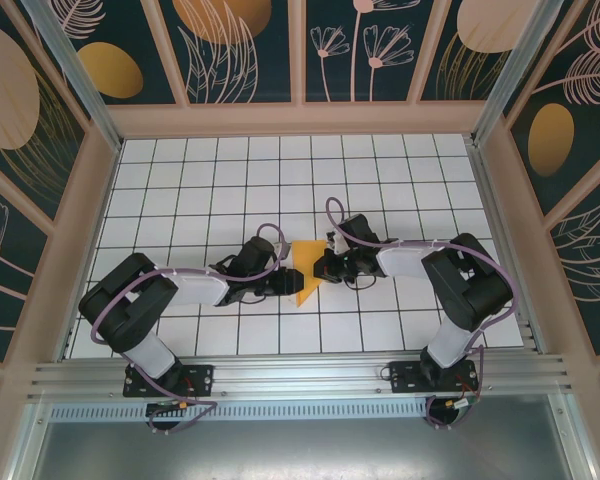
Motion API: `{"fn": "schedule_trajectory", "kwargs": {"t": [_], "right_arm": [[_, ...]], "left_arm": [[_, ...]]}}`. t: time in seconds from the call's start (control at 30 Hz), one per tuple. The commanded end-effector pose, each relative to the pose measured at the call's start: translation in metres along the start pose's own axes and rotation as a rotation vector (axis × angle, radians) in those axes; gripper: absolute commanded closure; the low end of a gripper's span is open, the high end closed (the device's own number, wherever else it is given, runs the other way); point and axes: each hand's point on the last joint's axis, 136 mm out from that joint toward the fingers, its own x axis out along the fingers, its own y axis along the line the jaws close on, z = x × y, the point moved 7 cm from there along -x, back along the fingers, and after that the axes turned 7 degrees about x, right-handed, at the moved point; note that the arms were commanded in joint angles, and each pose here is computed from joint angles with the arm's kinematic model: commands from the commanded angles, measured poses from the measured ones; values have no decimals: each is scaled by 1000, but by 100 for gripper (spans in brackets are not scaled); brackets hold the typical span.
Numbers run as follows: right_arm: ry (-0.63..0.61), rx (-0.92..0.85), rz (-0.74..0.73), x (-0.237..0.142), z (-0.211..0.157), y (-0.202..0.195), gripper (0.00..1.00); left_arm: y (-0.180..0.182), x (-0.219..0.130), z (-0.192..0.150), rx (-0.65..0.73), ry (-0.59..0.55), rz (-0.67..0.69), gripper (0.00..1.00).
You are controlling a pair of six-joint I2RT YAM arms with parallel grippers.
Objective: Fold a paper plane with a square sheet of paper (pick it up from the middle)
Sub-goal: Third fold the triangle at the center of the table.
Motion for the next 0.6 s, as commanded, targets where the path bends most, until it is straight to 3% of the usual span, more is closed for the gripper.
{"fn": "schedule_trajectory", "kwargs": {"t": [0.0, 0.27, 0.57], "right_arm": [[-3, -20, -8, 3, 4, 2, 97], [-2, -23, -6, 2, 4, 2, 97], [-2, -24, -9, 3, 4, 2, 97]], "left_arm": [[-5, 3, 7, -13, -6, -43, 62], [-1, 7, 6, -19, -5, -26, 67], [-2, 4, 15, 22, -33, 28, 83]]}}
